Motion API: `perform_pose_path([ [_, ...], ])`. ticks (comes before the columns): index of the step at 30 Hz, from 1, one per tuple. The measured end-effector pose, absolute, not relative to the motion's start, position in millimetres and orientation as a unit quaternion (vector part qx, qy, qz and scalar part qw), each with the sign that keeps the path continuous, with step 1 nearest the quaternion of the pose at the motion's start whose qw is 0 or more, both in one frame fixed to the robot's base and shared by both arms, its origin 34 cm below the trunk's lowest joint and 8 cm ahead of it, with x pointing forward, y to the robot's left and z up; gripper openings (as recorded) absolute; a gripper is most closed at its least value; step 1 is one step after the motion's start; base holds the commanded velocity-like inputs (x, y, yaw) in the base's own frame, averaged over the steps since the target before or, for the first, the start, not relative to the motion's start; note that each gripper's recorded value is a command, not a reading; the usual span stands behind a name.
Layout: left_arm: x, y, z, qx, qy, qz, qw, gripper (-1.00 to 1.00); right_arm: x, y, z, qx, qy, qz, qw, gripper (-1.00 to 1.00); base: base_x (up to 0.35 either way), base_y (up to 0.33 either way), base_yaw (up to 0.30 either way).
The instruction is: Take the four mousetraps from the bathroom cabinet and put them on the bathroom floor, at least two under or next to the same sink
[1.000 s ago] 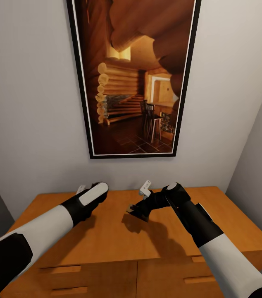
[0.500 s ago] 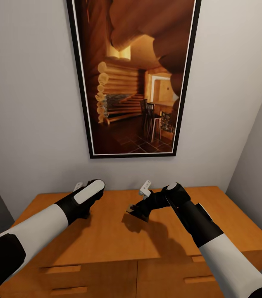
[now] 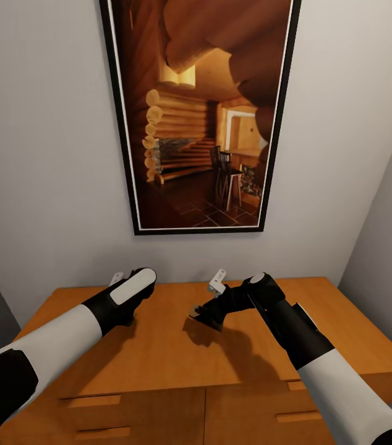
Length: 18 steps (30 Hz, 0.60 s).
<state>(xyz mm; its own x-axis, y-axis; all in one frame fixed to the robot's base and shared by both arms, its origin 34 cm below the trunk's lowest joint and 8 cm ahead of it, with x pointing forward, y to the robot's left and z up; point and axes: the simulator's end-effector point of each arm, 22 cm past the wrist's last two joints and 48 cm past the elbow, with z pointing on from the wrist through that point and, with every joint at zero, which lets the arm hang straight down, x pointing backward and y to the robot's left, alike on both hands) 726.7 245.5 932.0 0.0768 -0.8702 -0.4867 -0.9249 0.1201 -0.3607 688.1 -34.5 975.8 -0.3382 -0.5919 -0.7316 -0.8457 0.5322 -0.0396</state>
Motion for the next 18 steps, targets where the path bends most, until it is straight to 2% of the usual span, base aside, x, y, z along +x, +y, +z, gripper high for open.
perform_pose_path([
  [18,726.5,248.2,923.7,-0.663,0.677,0.046,0.316,1.0,688.6,-34.5,968.8,-0.45,0.798,0.177,0.358,-1.0,0.0,0.0,0.0],
])
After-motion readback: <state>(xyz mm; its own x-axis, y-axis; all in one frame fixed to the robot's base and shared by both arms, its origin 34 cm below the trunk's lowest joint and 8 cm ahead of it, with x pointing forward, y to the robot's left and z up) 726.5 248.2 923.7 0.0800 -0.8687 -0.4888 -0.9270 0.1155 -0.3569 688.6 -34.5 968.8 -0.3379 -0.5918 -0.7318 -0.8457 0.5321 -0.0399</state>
